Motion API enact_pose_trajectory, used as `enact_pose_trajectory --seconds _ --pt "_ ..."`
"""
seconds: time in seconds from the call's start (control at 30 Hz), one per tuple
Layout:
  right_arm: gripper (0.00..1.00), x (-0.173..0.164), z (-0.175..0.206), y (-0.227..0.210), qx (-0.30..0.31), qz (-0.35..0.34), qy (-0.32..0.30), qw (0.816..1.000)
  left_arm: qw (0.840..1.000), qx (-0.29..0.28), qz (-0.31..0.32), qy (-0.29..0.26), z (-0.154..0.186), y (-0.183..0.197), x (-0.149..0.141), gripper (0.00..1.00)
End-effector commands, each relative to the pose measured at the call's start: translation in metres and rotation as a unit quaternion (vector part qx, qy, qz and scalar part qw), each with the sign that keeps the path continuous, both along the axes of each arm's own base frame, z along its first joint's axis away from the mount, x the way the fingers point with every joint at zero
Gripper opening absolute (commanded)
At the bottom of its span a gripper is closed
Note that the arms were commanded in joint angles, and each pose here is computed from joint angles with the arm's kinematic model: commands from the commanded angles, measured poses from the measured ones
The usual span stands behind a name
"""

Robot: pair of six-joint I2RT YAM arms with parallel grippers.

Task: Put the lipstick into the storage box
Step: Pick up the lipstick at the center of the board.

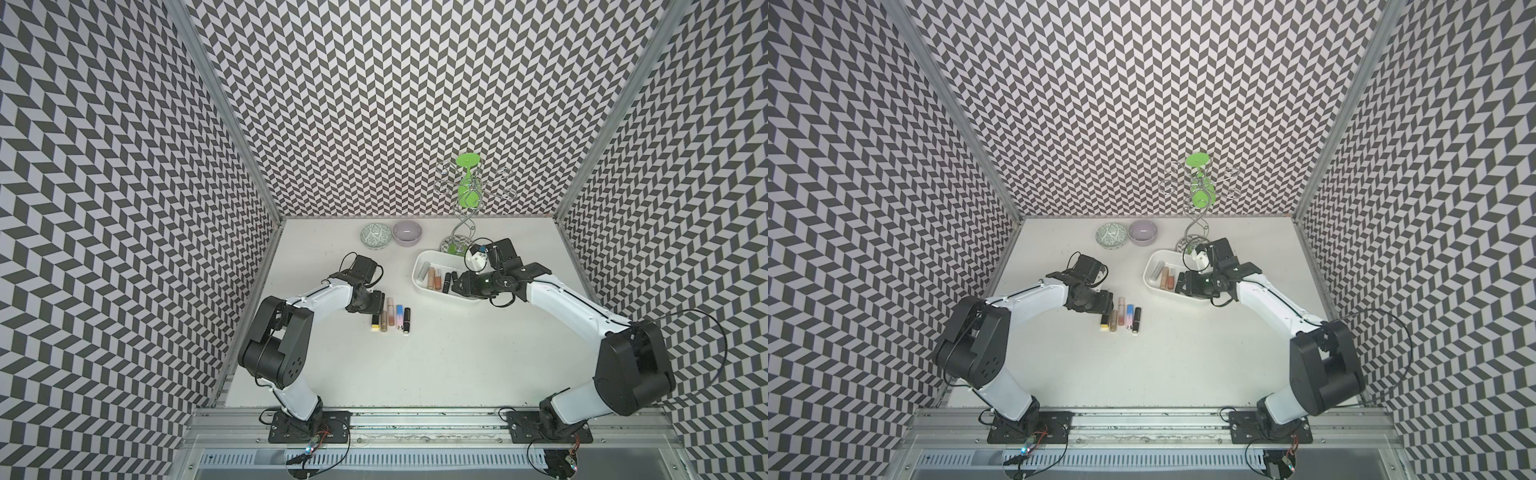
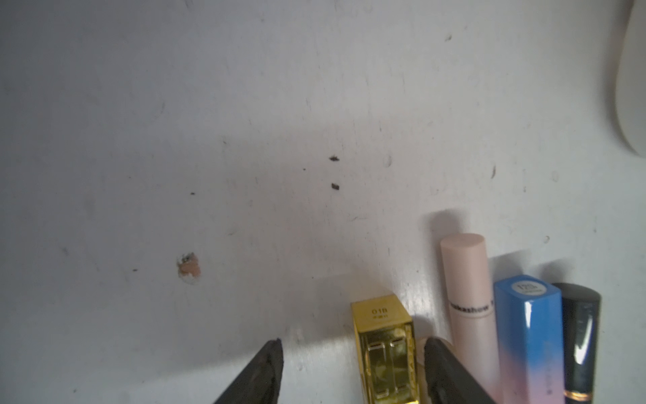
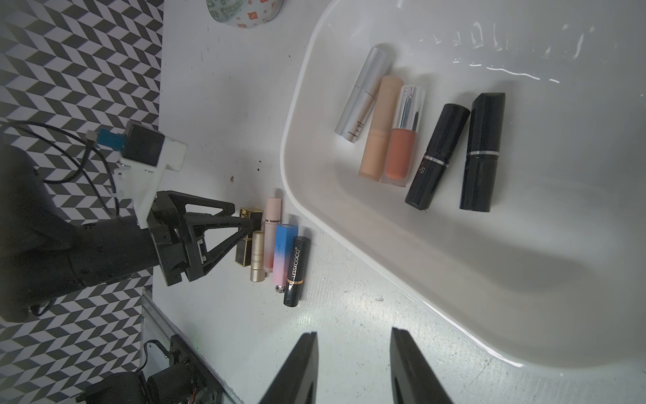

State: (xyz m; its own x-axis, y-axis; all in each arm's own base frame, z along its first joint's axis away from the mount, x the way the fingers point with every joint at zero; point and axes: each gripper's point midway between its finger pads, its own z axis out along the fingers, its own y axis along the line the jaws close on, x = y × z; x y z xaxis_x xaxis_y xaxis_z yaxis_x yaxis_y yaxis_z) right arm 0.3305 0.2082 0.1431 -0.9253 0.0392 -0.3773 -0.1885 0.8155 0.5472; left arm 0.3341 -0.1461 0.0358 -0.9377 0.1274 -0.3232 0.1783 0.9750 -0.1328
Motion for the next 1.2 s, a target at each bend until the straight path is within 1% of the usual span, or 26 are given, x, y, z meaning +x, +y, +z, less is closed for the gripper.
enact_pose_trajectory --seconds 0.0,0.17,0.37,0.5,0.83,0.97,1.1,1.17 --pt "0.38 0.001 0.01 0.005 0.016 0.004 -0.02 1.0 1.0 0.014 -0.002 -0.015 0.002 0.005 0.012 0.65" --pt "0.38 0.001 0.01 0.005 0.018 0.003 -0.019 1.0 1.0 0.028 -0.003 -0.009 -0.004 0.011 0.011 0.61" --pt "0.38 -0.001 0.01 0.005 0.024 0.001 -0.019 1.0 0.999 0.033 -0.003 0.001 -0.008 0.015 0.0 0.53" --pt "0.38 -0.002 0.008 0.006 0.028 0.001 -0.017 0.999 1.0 0.029 0.0 0.003 -0.007 0.016 -0.007 0.52" --pt "0.38 -0.005 0.006 0.011 0.034 0.006 -0.015 0.999 1.0 0.018 0.011 0.022 -0.017 0.02 -0.028 0.52" --pt "0.38 -0.006 0.007 0.012 0.034 0.008 -0.015 0.999 1.0 0.014 0.011 0.026 -0.019 0.019 -0.031 0.38" --pt "0.38 -0.007 0.008 0.011 0.033 0.009 -0.017 0.999 1.0 0.009 0.01 0.028 -0.02 0.018 -0.031 0.3" --pt "0.39 -0.008 0.009 0.011 0.033 0.008 -0.018 0.999 1.0 0.008 0.008 0.026 -0.017 0.017 -0.03 0.27"
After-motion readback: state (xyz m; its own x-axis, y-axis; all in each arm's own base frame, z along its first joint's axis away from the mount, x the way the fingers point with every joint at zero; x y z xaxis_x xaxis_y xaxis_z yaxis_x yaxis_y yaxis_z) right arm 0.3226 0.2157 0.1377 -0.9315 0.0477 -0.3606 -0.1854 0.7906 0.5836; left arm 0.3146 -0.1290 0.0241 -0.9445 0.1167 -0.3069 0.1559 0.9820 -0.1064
